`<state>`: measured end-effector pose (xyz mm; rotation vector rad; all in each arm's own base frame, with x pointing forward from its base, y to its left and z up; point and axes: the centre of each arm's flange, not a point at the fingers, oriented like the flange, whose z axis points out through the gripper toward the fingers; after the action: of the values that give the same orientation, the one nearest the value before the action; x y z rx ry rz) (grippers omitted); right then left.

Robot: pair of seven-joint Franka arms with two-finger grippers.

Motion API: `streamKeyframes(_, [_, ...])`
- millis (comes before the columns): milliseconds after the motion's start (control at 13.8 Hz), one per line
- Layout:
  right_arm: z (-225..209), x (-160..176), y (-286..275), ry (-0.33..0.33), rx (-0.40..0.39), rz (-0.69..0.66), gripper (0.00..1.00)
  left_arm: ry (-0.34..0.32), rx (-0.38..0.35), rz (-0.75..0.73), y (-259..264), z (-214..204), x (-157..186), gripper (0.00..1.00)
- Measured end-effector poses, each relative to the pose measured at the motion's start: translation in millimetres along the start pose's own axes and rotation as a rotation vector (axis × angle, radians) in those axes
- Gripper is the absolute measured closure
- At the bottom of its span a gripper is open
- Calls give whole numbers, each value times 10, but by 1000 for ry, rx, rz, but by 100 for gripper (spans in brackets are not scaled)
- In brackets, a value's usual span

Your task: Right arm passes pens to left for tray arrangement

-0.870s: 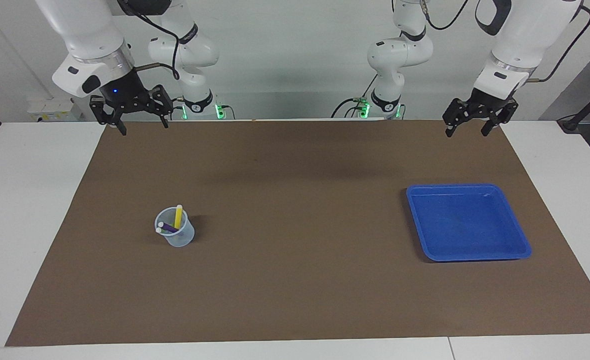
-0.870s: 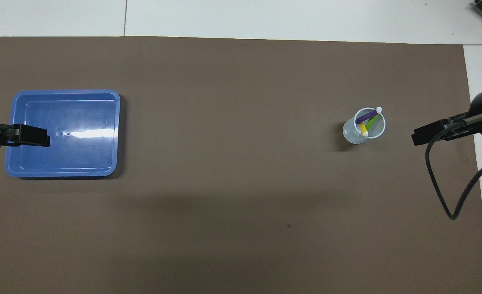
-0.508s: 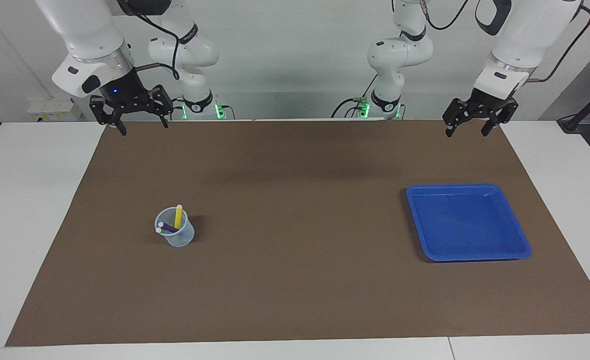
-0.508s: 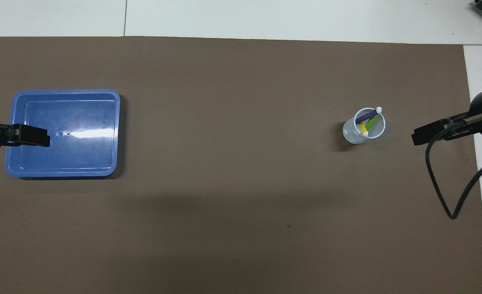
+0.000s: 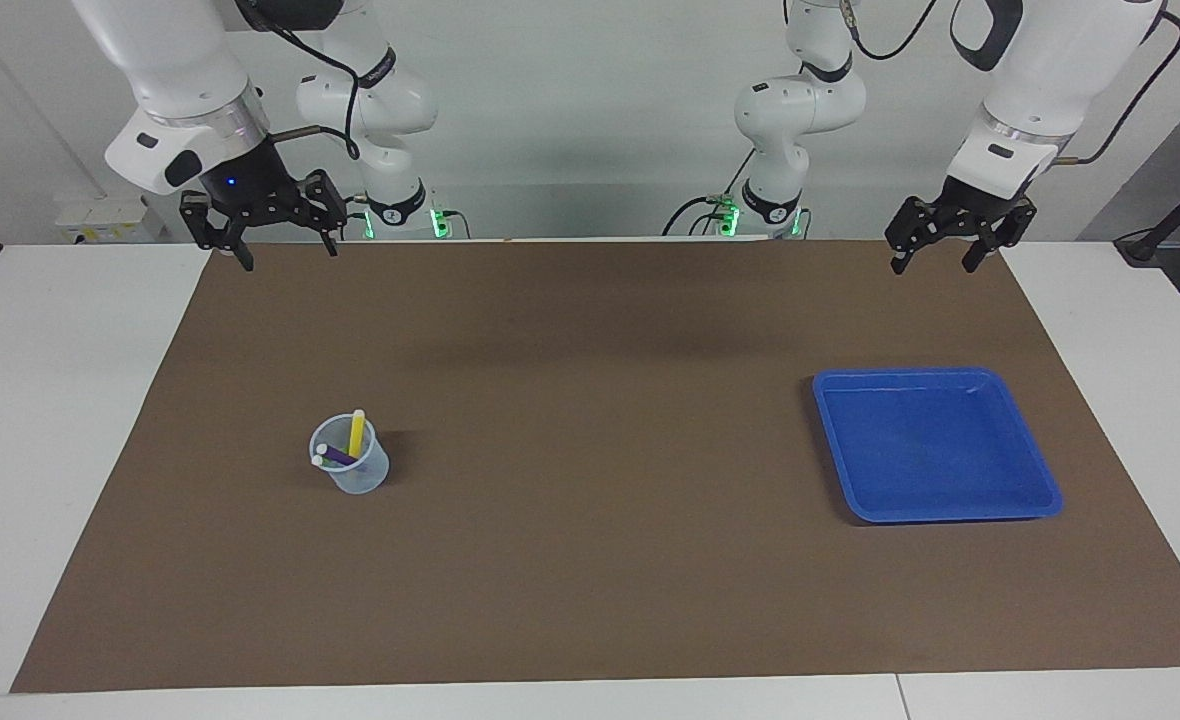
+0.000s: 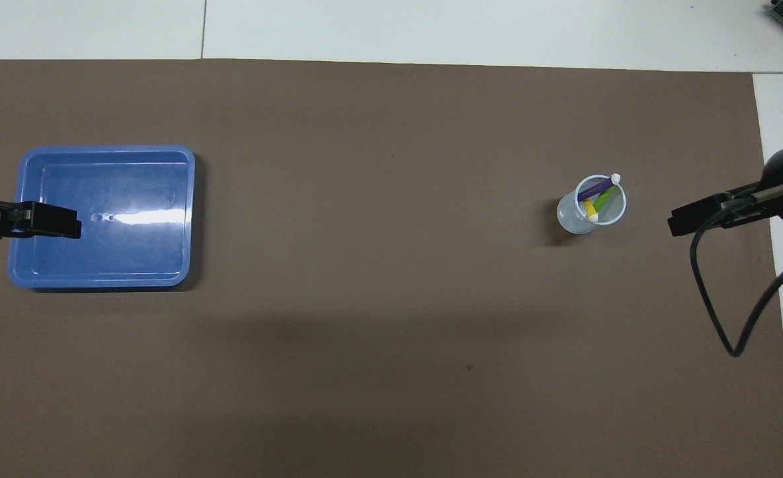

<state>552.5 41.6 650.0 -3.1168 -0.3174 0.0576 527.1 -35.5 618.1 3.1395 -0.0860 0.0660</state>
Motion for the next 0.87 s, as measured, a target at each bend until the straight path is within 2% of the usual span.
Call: streamKeyframes(870, [-9, 8, -70, 3, 1, -13, 0, 0, 0, 0, 0, 0, 0, 0])
